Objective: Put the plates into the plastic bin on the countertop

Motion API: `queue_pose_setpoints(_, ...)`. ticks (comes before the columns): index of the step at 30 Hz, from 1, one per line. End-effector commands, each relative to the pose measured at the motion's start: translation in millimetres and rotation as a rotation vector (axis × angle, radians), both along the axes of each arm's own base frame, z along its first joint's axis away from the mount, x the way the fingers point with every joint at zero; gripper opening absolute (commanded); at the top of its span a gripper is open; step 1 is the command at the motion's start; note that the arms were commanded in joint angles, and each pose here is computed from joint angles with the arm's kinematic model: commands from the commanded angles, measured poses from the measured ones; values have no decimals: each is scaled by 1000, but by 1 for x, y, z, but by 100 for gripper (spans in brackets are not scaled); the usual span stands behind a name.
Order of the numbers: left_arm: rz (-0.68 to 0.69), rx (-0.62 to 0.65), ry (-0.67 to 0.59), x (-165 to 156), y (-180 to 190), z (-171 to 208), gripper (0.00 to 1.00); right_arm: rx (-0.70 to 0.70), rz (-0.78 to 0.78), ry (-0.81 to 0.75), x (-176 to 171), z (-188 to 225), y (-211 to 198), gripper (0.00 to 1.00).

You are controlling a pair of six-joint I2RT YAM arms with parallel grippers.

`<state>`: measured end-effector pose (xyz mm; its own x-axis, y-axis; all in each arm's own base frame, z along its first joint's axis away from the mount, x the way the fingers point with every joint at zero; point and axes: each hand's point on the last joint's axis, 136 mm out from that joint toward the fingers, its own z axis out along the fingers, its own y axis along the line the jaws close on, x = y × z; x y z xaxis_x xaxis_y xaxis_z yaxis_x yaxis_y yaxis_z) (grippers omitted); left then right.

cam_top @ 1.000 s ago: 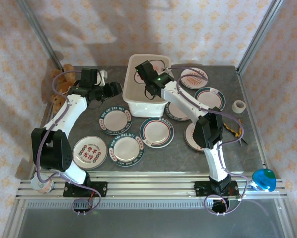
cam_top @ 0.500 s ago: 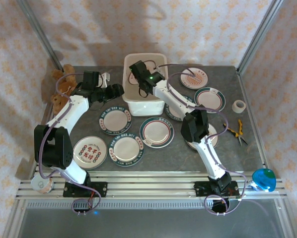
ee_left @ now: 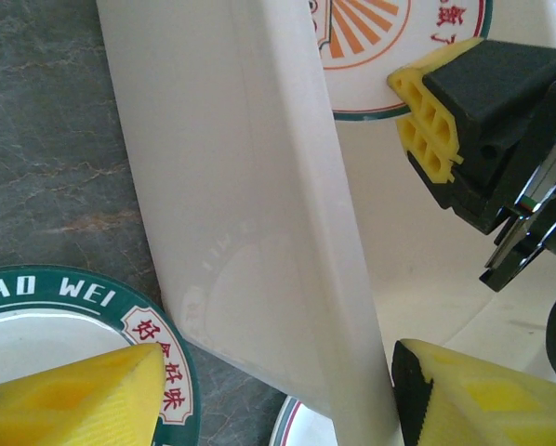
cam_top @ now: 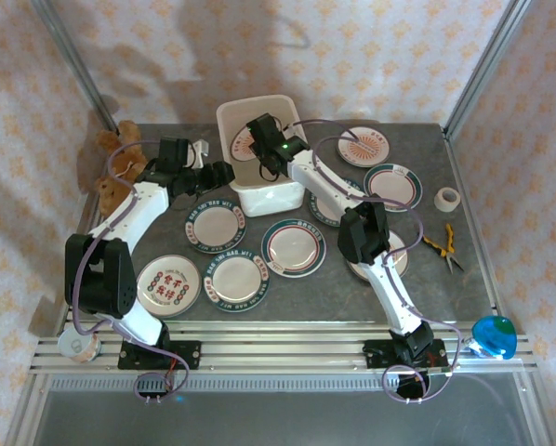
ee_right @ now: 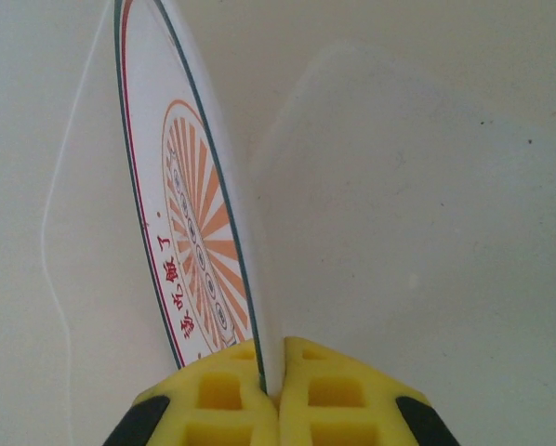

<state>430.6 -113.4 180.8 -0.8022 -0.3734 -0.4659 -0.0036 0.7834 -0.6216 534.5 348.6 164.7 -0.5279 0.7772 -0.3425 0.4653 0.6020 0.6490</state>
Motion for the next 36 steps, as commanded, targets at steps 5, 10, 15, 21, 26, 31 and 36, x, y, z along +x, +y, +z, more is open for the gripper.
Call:
queue_pose_setpoints(5,107,55,-157,2,29,54,67,27,-140,0,1,-1,-8,0)
queue_pose_setpoints(10,156,79,-193,-5,44,69,67,68,-196,1,3,-6,-7,0)
queue_pose_setpoints(15,183,85,-190,-10,54,69,67,93,-220,-14,7,-3,-2,0)
queue_pose_setpoints(21,193,84,-172,-14,56,60,67,148,-243,1,13,-20,7,0)
queue_pose_setpoints(26,201,97,-157,-20,58,54,67,171,-261,8,16,-34,12,0)
queue_pose_setpoints(31,210,112,-138,-24,61,48,67,170,-286,41,14,-50,10,0)
queue_pose_setpoints(36,227,131,-103,-31,66,39,67,183,-294,77,11,-67,12,0)
